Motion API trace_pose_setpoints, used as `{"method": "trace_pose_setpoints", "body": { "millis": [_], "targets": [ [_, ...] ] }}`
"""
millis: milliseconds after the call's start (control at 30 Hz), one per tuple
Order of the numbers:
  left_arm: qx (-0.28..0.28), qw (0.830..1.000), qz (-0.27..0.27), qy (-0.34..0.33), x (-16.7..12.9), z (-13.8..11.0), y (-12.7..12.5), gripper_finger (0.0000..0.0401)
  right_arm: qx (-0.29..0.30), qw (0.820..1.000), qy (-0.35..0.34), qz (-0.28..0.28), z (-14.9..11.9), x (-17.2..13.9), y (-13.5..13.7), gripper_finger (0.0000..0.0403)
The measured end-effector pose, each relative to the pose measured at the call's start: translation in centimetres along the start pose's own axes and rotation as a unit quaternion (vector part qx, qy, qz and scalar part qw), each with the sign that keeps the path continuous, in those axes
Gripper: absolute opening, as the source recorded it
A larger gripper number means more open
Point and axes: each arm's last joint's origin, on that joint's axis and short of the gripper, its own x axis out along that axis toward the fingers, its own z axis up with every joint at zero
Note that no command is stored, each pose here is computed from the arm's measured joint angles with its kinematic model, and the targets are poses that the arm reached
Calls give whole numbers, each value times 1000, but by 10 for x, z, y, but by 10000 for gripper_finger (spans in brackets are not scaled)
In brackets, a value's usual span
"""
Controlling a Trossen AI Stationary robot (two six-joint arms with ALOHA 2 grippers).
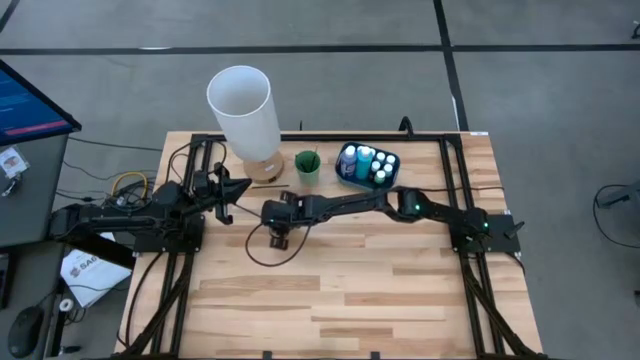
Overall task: Pick & Place Paint Supplies
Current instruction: Put the bottom gold paint brush into the green cup
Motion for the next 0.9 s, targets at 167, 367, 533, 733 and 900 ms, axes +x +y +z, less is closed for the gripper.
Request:
{"method": "trace_pose_setpoints", "body": {
  "millis": [167,367,533,733,900],
  "targets": [
    [0,1000,0,0,0,0,0,2,-22,999,15,-27,-4,-2,9,6],
    [0,1000,0,0,0,0,0,2,-33,999,17,-25,-5,-4,17,1],
    [0,1000,0,0,0,0,0,2,-43,998,42,-24,-6,-20,24,1],
    [0,1000,0,0,0,0,0,2,-54,992,108,-25,-10,-58,28,0],
    [0,1000,0,0,0,0,0,2,-70,989,124,-49,-4,-99,29,0]
  ]
}}
